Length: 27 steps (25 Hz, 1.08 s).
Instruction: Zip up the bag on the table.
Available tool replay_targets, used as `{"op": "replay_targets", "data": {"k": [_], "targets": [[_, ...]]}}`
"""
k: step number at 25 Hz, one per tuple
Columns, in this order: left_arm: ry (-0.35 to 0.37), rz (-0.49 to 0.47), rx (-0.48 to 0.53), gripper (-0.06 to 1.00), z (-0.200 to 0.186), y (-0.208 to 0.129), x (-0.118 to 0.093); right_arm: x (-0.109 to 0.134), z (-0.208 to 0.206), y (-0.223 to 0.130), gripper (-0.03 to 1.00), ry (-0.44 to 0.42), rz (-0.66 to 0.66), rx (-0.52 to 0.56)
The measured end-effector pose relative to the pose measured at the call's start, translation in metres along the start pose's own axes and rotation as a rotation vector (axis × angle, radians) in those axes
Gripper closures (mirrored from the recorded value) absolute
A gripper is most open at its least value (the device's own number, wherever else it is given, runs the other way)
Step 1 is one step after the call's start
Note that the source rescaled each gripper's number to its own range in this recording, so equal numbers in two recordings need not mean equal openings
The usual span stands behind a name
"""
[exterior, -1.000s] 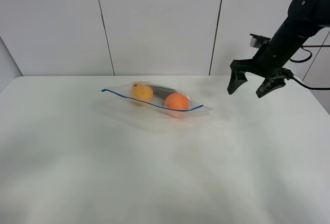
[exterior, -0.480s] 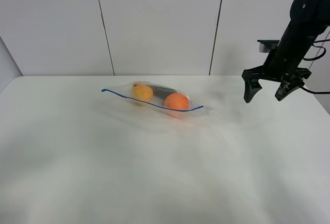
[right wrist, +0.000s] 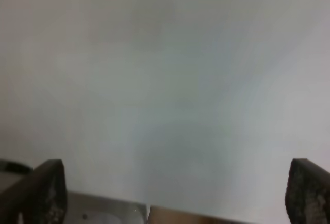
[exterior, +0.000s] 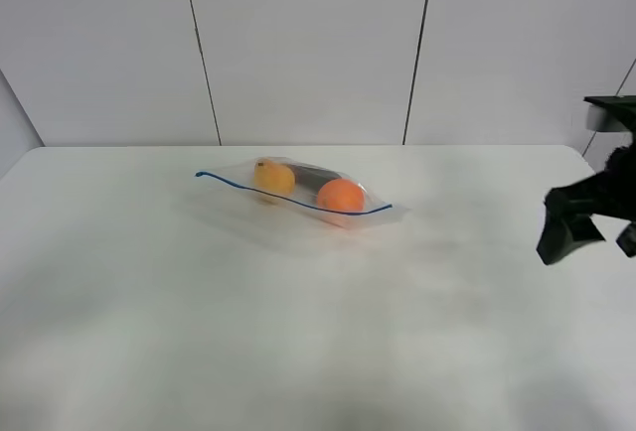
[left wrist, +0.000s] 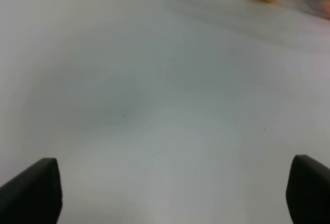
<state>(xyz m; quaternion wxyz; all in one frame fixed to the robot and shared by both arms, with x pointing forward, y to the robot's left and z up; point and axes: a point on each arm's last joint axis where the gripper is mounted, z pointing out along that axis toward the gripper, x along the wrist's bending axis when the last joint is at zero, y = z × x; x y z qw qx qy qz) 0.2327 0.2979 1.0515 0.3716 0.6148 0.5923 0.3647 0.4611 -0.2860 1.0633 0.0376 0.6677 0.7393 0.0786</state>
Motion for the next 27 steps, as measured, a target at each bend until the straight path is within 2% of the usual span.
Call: {"op": "replay_targets", "data": {"k": [3,12,16,18,20,27], "targets": [[0.0,0.0,0.0,-0.06,0.0,0.0,0.0,0.004,-0.012,-0.046,-0.03,-0.008,-0.002,-0.106],[0.0,0.0,0.0,-0.06,0.0,0.0,0.0,0.012,-0.021,-0.173,-0.03,-0.039,-0.022,-0.617],[0.0,0.0,0.0,-0.06,0.0,0.0,0.0,0.014,-0.023,-0.208,-0.03,-0.051,-0.03,-0.846],[0.0,0.0,0.0,-0.06,0.0,0.0,0.0,0.015,-0.025,-0.219,-0.03,-0.053,-0.031,-0.926],[0.0,0.0,0.0,-0.06,0.0,0.0,0.0,0.016,-0.026,-0.224,-0.03,-0.054,-0.031,-0.955],[0.0,0.0,0.0,-0.06,0.0,0.0,0.0,0.016,-0.026,-0.224,-0.03,-0.05,-0.03,-0.959]]}}
